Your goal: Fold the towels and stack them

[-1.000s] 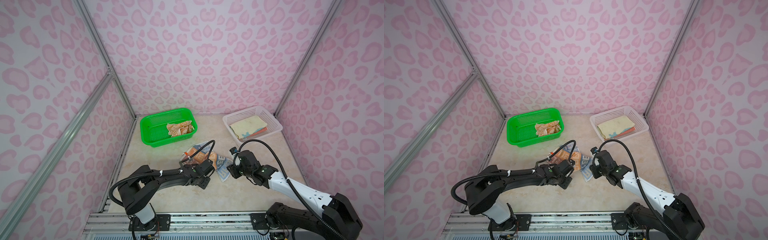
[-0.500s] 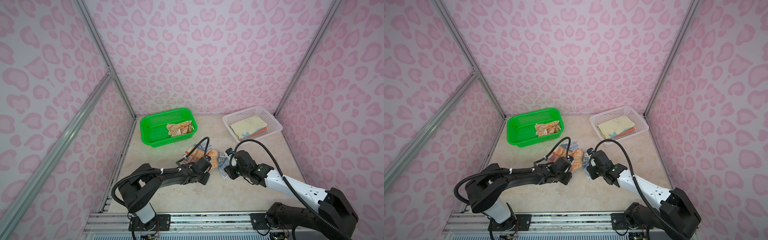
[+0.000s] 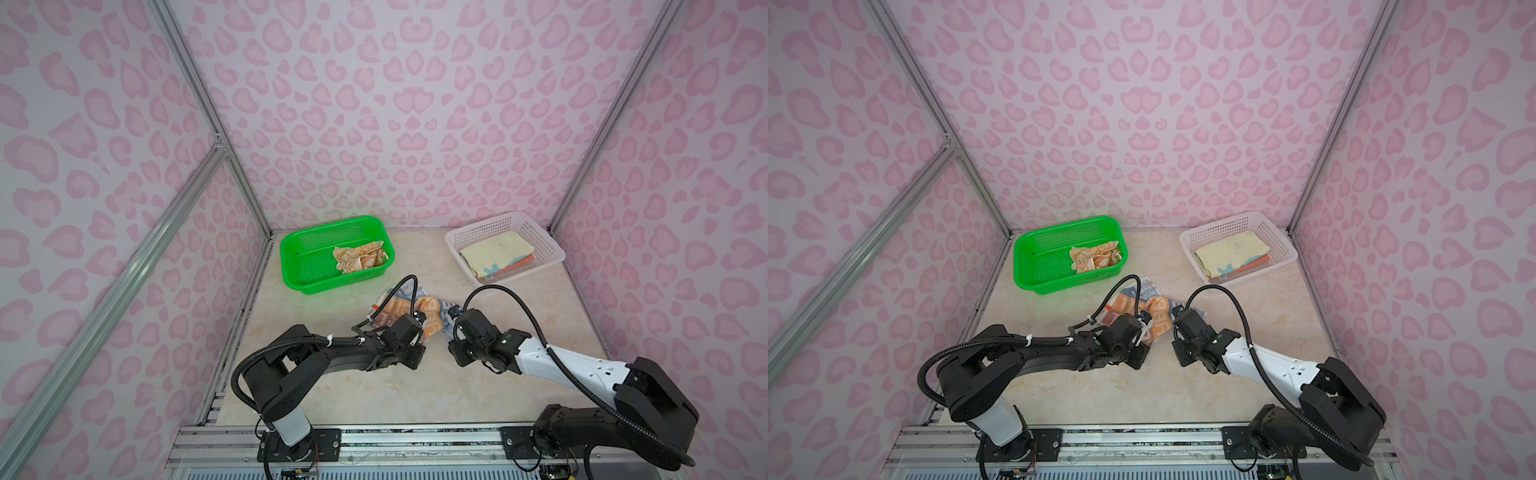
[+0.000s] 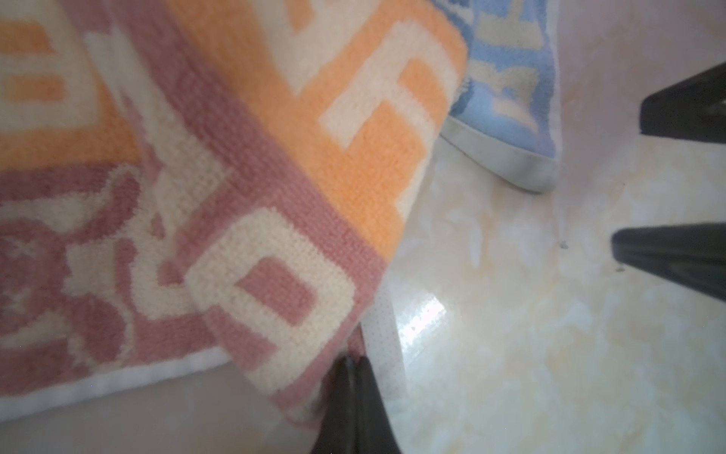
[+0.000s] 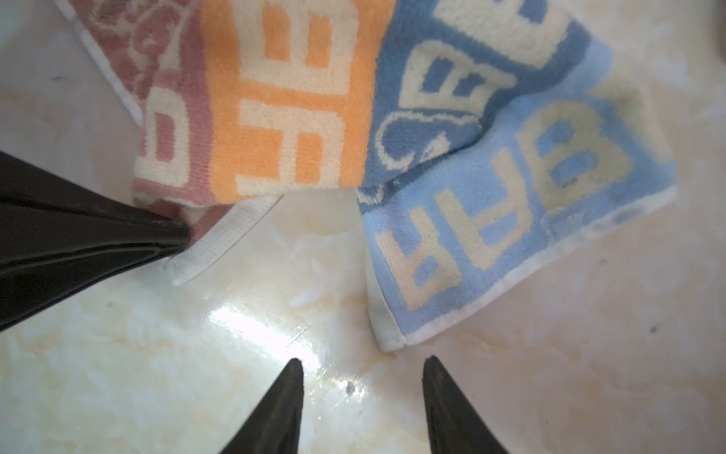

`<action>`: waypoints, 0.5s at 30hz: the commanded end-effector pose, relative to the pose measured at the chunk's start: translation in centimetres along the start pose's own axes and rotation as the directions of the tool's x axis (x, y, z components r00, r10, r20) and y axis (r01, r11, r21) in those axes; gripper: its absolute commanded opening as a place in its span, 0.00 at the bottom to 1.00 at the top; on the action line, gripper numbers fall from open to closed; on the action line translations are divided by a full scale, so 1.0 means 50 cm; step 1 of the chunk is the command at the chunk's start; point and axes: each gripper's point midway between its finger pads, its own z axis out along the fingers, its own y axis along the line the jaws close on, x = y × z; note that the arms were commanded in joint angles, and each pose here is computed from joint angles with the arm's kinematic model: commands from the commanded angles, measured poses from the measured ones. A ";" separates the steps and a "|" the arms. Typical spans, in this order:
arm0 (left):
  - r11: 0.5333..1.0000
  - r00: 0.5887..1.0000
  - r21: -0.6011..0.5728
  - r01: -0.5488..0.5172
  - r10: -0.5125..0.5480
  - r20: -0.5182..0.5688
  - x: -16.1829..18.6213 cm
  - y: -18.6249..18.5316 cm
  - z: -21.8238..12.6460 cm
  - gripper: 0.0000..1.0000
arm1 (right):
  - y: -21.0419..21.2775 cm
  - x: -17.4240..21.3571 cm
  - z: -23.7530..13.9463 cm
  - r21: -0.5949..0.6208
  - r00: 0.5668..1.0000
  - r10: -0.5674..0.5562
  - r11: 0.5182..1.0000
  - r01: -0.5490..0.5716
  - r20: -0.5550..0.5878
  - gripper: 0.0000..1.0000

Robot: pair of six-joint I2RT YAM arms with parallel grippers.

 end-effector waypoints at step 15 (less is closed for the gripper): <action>0.996 0.965 -0.079 -0.038 0.016 -0.260 0.137 0.045 -0.027 0.04 | -0.034 0.026 0.089 0.122 0.995 0.056 0.992 -0.045 -0.087 0.29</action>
